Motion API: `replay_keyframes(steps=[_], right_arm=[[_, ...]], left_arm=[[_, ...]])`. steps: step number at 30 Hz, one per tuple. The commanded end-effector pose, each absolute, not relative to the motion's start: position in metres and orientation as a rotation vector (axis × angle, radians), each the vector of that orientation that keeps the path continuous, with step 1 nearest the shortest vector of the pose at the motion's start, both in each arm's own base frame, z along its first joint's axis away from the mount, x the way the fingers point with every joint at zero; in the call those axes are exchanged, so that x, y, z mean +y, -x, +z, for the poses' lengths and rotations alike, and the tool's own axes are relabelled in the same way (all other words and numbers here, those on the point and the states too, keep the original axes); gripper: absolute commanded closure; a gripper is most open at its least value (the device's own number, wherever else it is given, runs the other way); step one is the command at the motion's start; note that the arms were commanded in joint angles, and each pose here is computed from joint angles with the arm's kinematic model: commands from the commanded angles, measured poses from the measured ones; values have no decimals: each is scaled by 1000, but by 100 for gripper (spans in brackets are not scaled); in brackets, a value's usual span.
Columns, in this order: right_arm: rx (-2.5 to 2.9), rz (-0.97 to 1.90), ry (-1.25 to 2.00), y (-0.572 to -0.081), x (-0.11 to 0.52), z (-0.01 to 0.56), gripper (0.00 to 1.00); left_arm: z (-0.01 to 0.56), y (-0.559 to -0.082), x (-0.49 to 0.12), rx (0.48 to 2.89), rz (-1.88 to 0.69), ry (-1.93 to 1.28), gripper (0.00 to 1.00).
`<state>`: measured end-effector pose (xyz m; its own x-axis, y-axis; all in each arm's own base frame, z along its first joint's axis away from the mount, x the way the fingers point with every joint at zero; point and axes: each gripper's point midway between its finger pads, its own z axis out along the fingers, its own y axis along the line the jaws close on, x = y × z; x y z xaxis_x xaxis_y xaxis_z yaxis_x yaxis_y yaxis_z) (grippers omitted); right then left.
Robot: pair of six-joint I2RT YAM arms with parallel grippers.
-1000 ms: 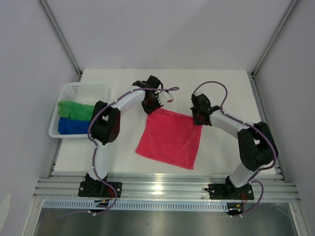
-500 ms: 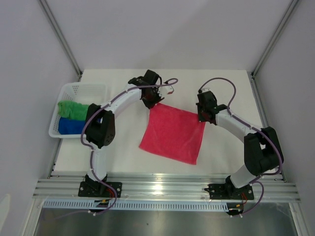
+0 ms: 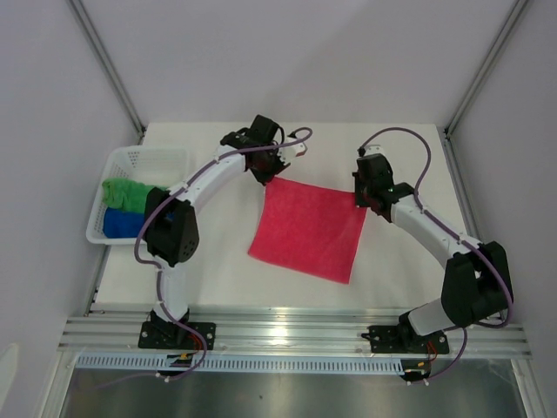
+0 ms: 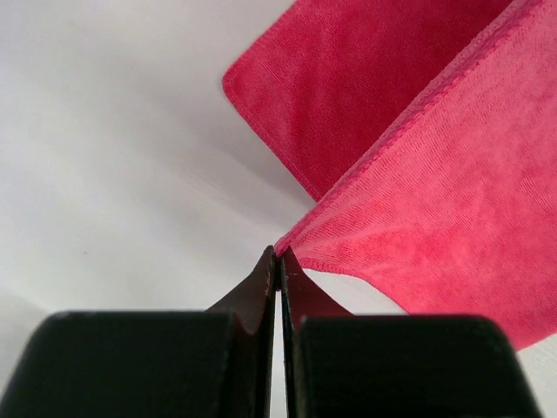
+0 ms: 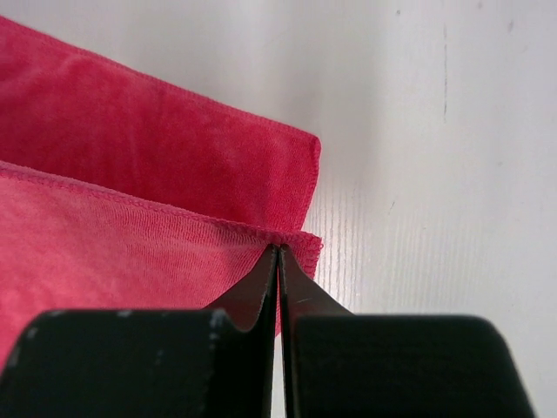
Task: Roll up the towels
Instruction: Fold the towel
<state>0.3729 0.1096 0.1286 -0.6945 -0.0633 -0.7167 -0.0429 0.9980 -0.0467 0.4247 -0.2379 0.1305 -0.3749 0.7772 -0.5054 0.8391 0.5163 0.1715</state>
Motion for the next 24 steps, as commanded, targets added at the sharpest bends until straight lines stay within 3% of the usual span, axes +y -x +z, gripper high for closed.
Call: replay_keyframes(steps=[1, 12, 24], right_arm=[[2225, -13, 12, -382, 106, 173, 100], [2207, -33, 0, -393, 99, 181, 100], [2323, -34, 39, -407, 100, 128, 100]], left_arm=[[194, -433, -239, 2102, -142, -1228, 99], [209, -452, -252, 2060, -149, -1191, 99], [135, -462, -250, 2202, -109, -1272, 99]])
